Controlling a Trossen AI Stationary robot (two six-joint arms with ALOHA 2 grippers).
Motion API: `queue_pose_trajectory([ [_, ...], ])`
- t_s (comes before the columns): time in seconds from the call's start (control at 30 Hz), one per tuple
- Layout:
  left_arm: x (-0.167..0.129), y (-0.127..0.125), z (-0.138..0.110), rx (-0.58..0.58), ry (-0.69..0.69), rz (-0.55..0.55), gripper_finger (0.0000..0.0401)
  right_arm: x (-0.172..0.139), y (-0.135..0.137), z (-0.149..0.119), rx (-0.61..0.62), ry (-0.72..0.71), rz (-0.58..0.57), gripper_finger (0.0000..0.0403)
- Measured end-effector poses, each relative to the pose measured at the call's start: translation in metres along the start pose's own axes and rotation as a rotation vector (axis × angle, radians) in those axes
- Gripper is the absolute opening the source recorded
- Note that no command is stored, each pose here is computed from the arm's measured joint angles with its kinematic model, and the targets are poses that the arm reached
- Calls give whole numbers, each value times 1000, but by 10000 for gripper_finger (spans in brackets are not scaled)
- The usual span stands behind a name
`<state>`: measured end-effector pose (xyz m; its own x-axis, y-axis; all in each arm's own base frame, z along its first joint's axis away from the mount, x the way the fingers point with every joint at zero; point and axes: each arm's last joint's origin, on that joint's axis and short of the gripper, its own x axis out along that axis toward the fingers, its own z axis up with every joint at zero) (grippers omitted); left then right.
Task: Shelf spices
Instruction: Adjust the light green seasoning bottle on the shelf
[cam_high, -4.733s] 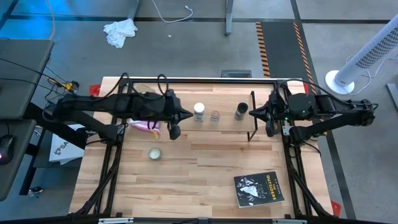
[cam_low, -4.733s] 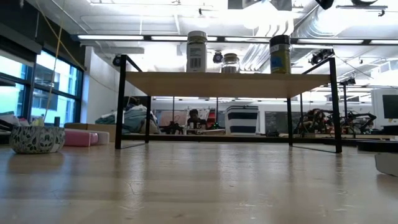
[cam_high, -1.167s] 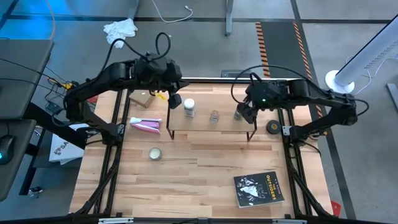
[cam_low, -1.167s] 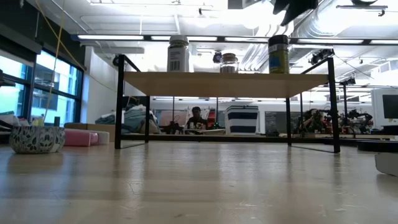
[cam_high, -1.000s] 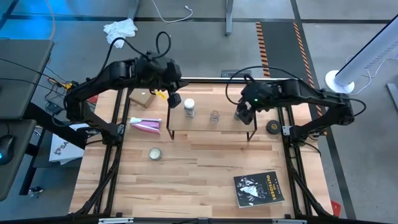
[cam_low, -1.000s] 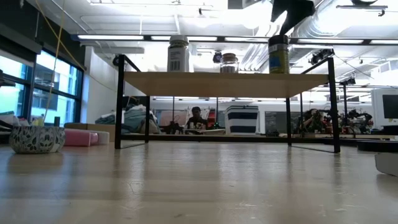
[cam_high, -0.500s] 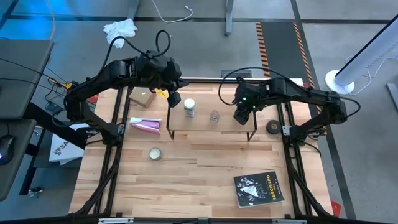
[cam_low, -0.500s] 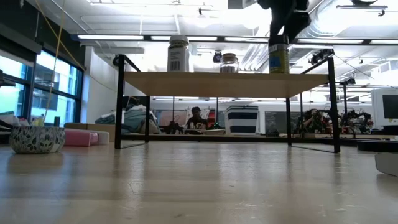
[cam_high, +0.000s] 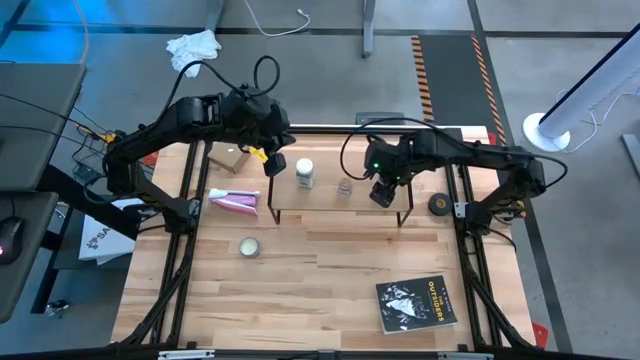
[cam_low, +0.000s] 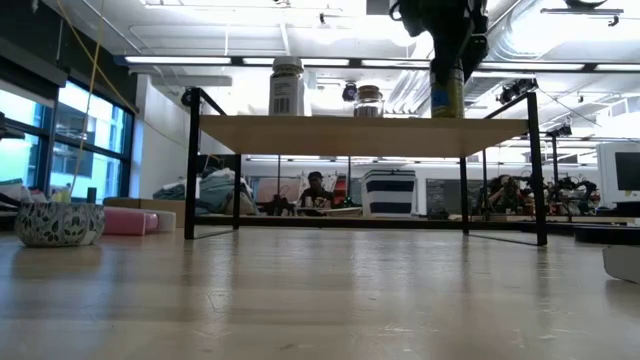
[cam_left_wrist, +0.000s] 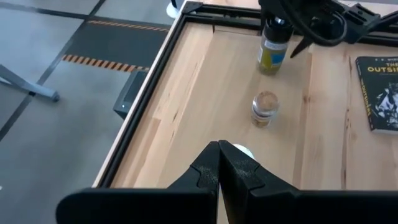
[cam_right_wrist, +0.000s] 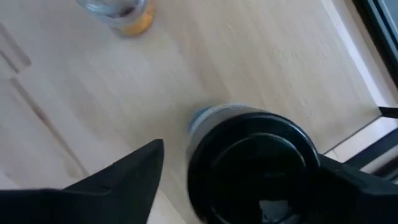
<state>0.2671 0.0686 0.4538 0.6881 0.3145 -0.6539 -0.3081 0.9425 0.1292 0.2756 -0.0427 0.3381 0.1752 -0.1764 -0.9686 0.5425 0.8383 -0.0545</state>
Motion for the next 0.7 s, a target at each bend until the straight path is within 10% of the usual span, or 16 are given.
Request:
queue_pose_trajectory([
  [0.23, 5, 0, -4, -22, 24, 2, 0, 1, -1, 1, 13, -14, -51, 191],
  [0.7, 14, -6, -73, -235, -86, -23, 0, -33, -4, 16, -16, -209, -76, 188],
])
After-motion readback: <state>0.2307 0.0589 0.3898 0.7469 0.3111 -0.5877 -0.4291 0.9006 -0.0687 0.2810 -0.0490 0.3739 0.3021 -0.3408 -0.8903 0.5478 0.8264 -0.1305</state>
